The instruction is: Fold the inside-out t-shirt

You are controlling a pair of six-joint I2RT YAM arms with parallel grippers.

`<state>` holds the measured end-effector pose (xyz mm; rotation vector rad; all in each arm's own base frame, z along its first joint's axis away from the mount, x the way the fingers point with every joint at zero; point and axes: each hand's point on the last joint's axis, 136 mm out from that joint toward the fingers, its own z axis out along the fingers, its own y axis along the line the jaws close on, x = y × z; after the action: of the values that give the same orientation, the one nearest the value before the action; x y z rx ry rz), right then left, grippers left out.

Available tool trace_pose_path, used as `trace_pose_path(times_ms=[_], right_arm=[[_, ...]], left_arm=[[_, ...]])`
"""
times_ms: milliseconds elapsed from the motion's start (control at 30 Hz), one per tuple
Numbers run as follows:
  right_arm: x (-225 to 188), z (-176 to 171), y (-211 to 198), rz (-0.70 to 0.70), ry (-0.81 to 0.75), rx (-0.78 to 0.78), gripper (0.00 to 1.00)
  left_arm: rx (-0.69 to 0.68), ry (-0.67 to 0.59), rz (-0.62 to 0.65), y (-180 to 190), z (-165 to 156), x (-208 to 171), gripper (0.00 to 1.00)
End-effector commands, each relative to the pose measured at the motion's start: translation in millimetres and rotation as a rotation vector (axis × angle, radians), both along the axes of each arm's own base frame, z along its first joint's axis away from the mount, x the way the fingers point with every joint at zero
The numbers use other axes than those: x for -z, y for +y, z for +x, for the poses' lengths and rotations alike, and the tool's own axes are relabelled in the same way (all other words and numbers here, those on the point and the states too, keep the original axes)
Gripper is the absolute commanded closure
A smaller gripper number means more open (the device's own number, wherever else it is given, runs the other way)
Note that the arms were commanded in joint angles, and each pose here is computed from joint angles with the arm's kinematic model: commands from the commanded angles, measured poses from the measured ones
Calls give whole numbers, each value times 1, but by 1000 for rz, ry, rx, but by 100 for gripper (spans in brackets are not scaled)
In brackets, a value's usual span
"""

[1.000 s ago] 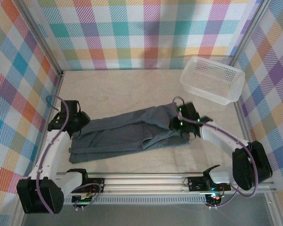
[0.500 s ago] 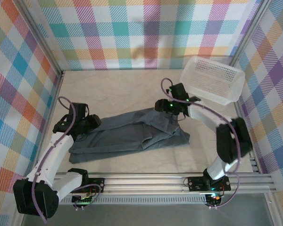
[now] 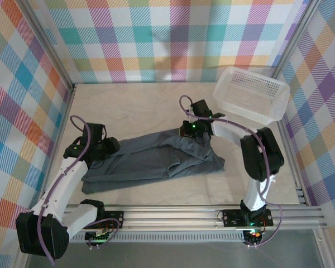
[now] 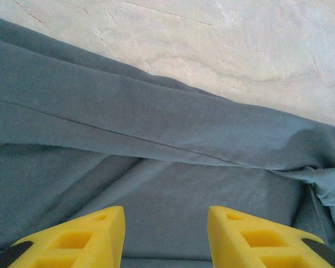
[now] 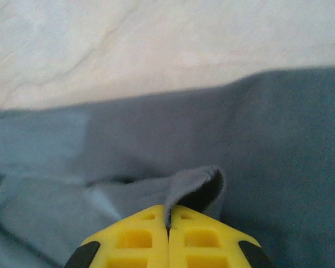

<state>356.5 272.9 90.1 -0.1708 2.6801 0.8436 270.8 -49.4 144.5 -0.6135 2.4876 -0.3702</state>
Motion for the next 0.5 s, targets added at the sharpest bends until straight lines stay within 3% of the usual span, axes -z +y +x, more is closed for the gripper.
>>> trace_pose_path(times_ms=[0, 133, 233, 333, 467], right_arm=[[-2, -54, 21, 72, 84, -72, 100], [21, -113, 39, 76, 219, -135, 75], [4, -113, 21, 53, 189, -75, 63], [-31, -84, -10, 80, 66, 37, 62], [-30, -33, -76, -25, -48, 291, 69]], left_arm=[[5, 35, 23, 1, -4, 11, 56], [-7, 30, 30, 3, -1, 9, 55], [-6, 44, 21, 0, -4, 12, 56], [-20, 35, 40, 4, -13, 14, 63], [-13, 56, 10, -1, -21, 24, 87]])
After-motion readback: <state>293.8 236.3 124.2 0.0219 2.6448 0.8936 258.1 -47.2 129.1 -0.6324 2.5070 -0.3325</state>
